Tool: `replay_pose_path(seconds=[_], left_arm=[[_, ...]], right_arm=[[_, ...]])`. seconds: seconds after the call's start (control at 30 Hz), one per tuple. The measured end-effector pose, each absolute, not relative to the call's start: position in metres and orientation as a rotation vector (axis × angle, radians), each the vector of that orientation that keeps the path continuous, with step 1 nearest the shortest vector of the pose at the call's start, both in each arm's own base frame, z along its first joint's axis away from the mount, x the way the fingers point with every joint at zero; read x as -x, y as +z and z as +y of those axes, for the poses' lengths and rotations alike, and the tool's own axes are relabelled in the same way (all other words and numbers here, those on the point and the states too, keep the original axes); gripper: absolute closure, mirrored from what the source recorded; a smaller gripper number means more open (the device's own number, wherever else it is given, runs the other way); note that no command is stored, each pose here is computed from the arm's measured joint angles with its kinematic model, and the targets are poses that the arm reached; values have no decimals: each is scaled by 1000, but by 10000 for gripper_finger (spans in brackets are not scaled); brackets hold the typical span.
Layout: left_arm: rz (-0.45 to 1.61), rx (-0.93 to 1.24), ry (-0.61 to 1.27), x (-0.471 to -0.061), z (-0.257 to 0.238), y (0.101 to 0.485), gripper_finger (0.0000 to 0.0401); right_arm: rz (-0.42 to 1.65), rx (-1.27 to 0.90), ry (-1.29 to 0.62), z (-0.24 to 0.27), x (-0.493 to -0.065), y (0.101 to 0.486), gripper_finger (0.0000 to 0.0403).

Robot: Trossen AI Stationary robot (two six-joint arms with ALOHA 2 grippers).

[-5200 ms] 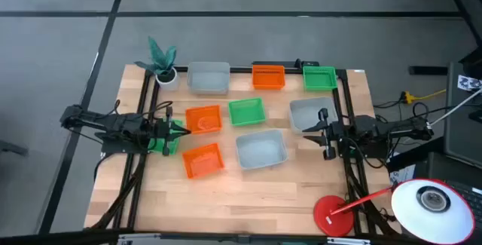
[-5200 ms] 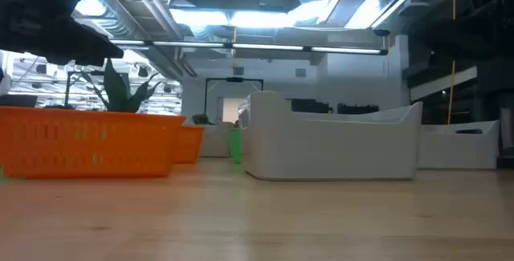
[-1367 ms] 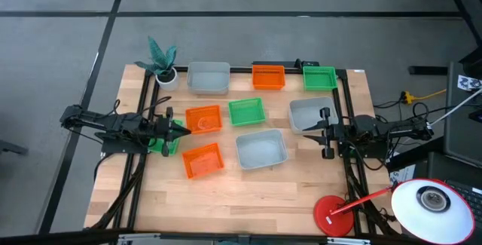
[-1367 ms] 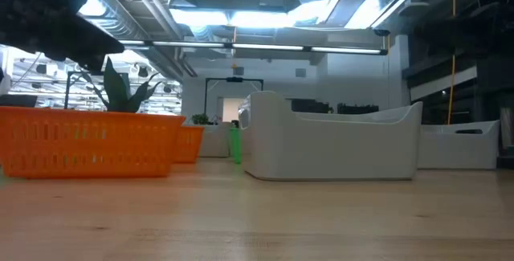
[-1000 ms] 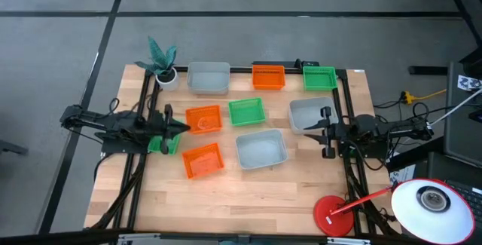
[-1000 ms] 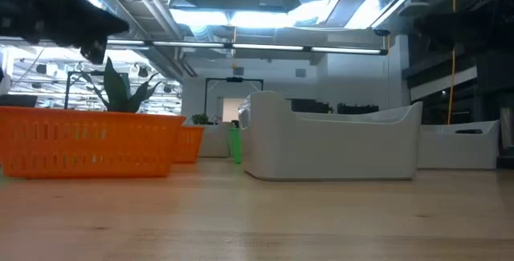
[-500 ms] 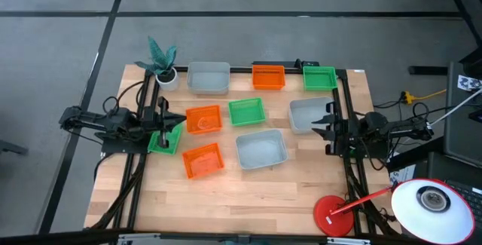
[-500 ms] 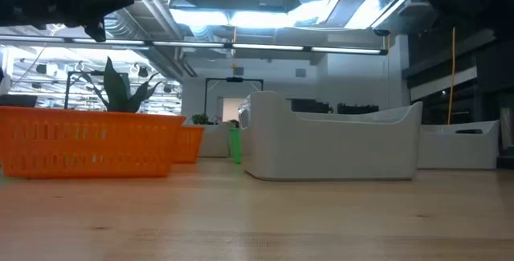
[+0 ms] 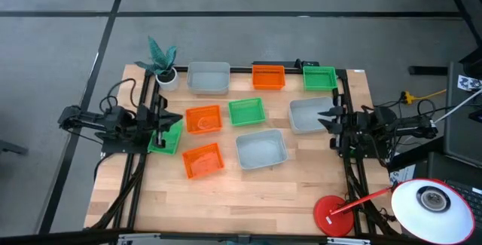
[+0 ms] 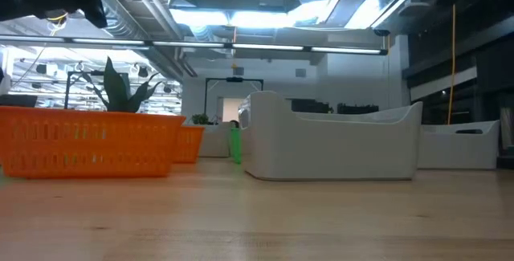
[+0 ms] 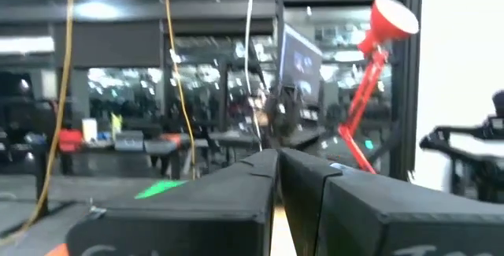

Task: Stack baskets by color
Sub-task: Stack the middle green bin on the right green bin

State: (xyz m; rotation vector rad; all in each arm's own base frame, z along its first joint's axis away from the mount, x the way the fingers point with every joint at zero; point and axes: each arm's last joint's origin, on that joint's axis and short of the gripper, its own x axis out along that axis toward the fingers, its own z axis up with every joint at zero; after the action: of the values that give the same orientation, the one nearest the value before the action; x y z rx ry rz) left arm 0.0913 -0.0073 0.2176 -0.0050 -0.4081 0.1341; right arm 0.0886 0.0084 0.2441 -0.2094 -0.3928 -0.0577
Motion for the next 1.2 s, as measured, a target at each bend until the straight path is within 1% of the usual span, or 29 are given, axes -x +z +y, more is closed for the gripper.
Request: replay_pose_path(seconds=[0.1,0.3,0.53,0.63,0.77,0.87,1.03,1.2], left_arm=[[-376,0,133,-97,-8,216,392],[-389,3,134,-102,-9,217,392],[-396,5,134,-103,-9,218,392],[-395,5,134,-103,-9,218,392],[-395,5,134,-103,-9,218,392],[-400,6,134,-102,-9,218,392],[-405,7,135,-102,-9,219,392],[-408,8,135,-102,-9,219,392]], right_arm=[[-304,207,-43,10,-99,249,311],[-44,79,3,15,-130,256,311],[407,35,-1,19,-159,268,311],[567,13,-65,19,-167,273,311],[603,56,-172,16,-183,278,311],[631,109,-171,12,-197,280,311],[726,198,-197,-2,-219,271,311],[792,197,-162,-22,-241,266,311]])
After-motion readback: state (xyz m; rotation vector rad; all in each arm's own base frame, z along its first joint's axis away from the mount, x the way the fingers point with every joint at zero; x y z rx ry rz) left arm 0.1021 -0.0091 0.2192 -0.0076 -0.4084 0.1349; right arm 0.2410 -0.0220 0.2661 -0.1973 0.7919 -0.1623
